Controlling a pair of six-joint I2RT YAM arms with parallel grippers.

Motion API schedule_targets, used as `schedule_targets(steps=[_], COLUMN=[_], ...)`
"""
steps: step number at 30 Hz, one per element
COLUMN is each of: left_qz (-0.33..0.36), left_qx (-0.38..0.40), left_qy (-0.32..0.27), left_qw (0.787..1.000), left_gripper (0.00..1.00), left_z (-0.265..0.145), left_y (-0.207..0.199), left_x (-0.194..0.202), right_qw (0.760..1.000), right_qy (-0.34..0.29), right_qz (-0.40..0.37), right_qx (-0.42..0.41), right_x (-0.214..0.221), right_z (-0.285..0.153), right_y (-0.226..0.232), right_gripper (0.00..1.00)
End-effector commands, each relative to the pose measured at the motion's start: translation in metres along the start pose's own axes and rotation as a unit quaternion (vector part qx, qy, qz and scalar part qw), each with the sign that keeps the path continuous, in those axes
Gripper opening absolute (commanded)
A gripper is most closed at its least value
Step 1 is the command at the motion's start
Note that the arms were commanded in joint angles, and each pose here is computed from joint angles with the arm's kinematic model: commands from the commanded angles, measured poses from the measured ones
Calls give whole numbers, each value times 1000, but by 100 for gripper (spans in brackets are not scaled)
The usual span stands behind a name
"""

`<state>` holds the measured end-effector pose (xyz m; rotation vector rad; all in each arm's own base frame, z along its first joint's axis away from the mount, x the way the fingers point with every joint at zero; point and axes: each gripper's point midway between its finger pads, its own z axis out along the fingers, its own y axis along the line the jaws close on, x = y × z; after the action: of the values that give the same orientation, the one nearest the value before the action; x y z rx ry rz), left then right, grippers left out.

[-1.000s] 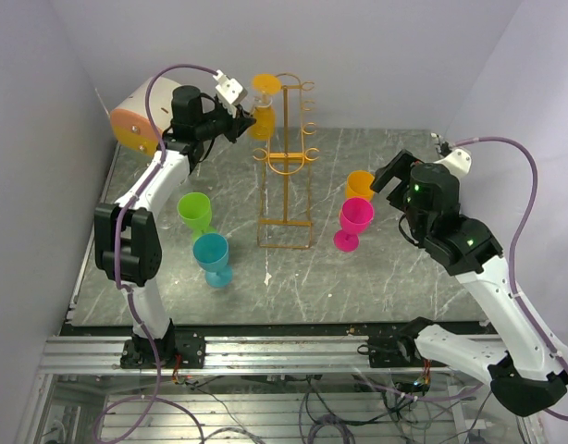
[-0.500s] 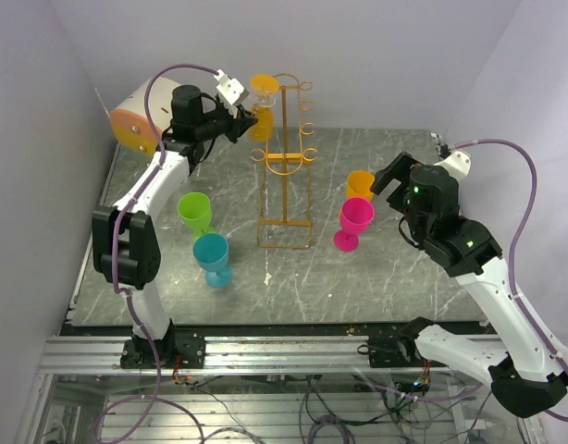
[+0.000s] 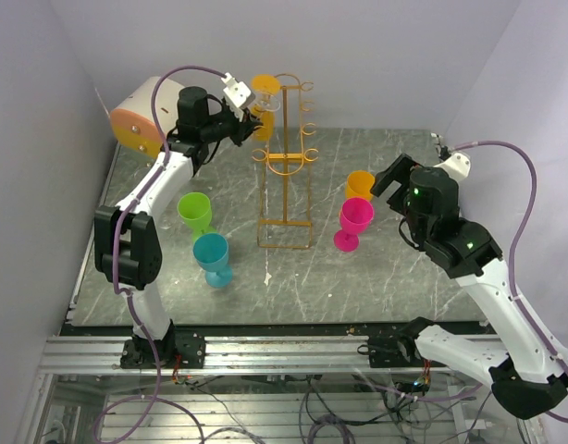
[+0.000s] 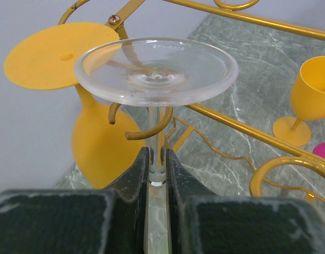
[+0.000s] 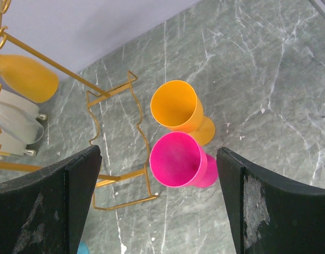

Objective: Place the wine glass upside down on the wine glass rack

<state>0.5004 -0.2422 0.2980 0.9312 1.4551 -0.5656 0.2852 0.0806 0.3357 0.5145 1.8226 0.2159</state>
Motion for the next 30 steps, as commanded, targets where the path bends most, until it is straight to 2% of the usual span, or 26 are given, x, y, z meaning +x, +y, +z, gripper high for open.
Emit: schedule_targets(steps=[1,6,13,26,30], left_qz=[27,21,24,21,25], left_qx=[-3,-8,-12,-19,-34], left_qy=[-22,-18,-16,-5,6], left_qw=[999,1000,1000,1000,999], left_gripper=[17,34,44,45,53], left_z=[6,6,5,0,-8], left_y=[3,4,3,3,3], left_x=[-20,-18,-14,-9,-7], right_qw=[1000,999,992,983,979], right_qy=[5,36,94,140,149], right_qz=[-2,-10,-40,-71,-86], right_qx=[6,35,71,98,106], right_x=[5,30,68,109,118], right_z=[2,12,20,32,40], right_y=[-3,-13,-28,-48,-52], right_gripper=[90,90,79,73,65])
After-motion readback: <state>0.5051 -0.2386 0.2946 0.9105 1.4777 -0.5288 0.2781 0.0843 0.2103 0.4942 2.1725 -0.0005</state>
